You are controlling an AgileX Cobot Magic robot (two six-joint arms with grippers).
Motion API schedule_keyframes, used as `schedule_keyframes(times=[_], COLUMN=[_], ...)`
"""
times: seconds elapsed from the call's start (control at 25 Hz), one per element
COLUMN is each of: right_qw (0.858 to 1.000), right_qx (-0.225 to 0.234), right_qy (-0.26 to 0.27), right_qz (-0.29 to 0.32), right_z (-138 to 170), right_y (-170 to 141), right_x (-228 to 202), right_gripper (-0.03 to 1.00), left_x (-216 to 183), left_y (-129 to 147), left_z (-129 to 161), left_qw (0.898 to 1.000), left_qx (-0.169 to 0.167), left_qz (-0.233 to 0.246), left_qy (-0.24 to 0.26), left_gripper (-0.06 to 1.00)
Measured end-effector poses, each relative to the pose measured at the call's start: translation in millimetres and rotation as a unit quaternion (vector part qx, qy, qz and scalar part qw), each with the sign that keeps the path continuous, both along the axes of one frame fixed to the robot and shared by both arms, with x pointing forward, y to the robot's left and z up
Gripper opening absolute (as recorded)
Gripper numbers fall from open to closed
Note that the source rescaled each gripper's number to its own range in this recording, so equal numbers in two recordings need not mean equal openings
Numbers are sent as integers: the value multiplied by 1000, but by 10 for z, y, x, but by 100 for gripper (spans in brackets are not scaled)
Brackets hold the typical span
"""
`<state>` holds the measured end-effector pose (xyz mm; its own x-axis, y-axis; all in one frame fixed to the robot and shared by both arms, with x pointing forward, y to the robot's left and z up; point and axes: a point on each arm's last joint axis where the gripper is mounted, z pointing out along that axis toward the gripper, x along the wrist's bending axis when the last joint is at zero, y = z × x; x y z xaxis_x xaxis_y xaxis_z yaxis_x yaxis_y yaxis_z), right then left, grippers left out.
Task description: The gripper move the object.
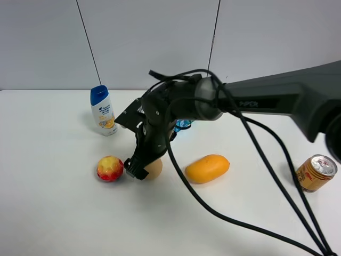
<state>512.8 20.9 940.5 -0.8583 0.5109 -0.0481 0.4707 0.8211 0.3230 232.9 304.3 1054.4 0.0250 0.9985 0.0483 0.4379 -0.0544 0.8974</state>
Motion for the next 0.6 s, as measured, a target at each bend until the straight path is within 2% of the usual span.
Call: schedule_keyframes(times=[0.28,0.44,0.6], right_qw=[999,997,990], right_qx=[30,53,69], right_qy=[-7,-23,-49], right_qz=[-21,-58,-114], right_z=[857,1252,1511], right_y=[-281,-620,-1061], right_x=[-188,-133,59], right_gripper=[92,92,92], left_x=[0,0,0], left_y=[0,0,0], left_z=[0,0,0], left_qw=[1000,1000,1000], left_qx=[0,0,0], left_qz=[0,0,0], left_qy=[0,0,0], left_gripper=[100,100,100])
